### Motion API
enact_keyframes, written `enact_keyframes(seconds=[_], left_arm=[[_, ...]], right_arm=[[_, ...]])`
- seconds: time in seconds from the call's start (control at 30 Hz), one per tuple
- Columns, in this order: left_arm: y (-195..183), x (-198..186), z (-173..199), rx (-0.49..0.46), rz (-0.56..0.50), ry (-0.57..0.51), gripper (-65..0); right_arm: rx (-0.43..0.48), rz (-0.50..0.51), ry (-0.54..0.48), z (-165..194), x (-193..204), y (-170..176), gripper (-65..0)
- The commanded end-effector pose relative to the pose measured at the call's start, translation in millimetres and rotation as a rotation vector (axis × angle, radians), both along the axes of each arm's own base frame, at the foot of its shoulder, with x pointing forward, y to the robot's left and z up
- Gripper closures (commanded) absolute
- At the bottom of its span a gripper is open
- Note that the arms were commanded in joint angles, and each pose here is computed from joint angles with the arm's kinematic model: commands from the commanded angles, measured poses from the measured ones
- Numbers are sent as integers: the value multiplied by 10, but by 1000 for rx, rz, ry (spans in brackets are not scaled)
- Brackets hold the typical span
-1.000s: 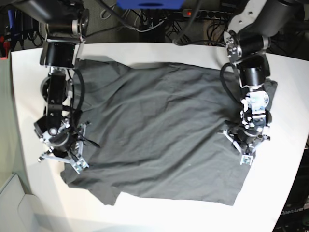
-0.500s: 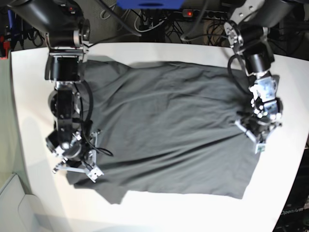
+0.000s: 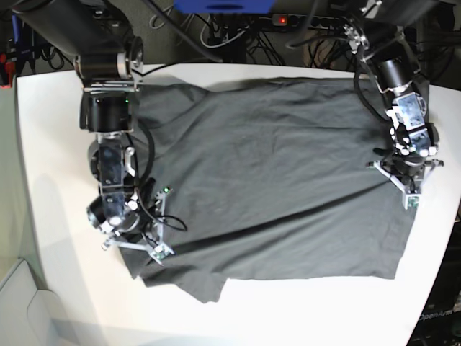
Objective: Layout the t-shirt on the table in an organized manner, then fold the t-shirt properly
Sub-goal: 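Move both grippers down onto the shirt's side edges and grasp, then pull the shirt edges with both grippers to smooth it flat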
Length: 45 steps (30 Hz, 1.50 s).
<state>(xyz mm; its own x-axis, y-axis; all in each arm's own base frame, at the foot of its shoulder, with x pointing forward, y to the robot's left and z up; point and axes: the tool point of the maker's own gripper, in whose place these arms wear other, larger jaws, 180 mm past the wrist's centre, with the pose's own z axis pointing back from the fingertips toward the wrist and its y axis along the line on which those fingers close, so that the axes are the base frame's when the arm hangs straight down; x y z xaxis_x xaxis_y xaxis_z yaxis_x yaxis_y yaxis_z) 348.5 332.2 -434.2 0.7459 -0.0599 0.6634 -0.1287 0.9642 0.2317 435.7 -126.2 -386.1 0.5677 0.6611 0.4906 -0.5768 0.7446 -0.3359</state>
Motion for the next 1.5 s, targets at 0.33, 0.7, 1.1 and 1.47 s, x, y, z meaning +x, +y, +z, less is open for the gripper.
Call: enact_keyframes(seconds=[0.33, 0.7, 1.1, 1.47], left_arm=[[-172, 172, 444, 90, -33, 5, -1], [-342, 316, 565, 117, -93, -23, -1], [-334, 172, 617, 140, -85, -33, -1], [-146, 337, 995, 192, -54, -78, -1]], right_arm=[[-50, -17, 55, -352, -430, -351, -102], [-183, 116, 23, -228, -1121, -79, -102], [-242, 71, -151, 485, -678, -168, -102], [-178, 15, -111, 528, 30, -197, -98]])
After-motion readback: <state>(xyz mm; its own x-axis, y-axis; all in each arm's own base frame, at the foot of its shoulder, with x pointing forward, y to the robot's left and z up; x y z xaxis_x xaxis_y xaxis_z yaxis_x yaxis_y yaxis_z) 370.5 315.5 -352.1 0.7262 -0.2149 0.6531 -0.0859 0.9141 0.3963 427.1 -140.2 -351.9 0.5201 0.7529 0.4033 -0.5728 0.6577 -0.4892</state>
